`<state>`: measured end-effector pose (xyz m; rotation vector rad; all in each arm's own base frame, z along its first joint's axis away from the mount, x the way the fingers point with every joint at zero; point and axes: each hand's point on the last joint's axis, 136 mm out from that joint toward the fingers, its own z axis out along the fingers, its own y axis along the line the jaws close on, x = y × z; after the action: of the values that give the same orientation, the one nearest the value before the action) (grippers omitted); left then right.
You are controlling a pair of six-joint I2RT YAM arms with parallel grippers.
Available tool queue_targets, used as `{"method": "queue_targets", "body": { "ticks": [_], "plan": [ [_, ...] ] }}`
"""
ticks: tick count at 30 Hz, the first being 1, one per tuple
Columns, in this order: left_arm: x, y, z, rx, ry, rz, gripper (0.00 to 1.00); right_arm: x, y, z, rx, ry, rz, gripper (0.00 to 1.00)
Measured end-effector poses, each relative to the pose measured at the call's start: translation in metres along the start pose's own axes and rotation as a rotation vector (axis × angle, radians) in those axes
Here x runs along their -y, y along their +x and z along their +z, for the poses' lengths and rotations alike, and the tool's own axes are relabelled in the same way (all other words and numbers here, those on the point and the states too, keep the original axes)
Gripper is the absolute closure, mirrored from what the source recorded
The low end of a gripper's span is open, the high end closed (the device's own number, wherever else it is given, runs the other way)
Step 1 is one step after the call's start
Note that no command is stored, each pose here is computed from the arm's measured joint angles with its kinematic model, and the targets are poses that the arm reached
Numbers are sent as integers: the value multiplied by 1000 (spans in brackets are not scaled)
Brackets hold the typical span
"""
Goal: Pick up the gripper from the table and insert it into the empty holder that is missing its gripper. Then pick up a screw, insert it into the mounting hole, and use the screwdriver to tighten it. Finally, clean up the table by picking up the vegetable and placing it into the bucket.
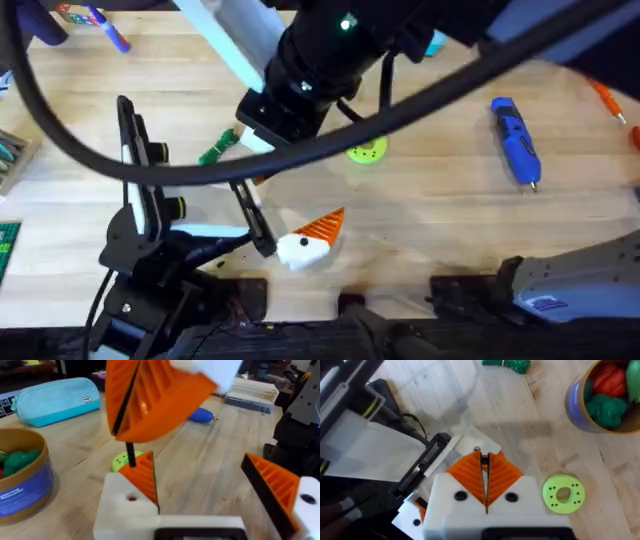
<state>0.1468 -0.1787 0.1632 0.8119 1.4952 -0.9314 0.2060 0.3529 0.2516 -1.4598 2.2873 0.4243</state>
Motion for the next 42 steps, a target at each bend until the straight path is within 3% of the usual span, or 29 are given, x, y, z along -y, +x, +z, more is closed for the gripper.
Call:
{"method": "queue_targets", "body": {
  "ticks": [17, 42],
  "plan": [
    [0, 0, 0, 0, 0, 0, 9, -14, 4, 11, -34, -90, -7, 995],
    [0, 0, 0, 0, 0, 0, 9, -7, 3, 15, -26, -60, -37, 995]
  ]
}}
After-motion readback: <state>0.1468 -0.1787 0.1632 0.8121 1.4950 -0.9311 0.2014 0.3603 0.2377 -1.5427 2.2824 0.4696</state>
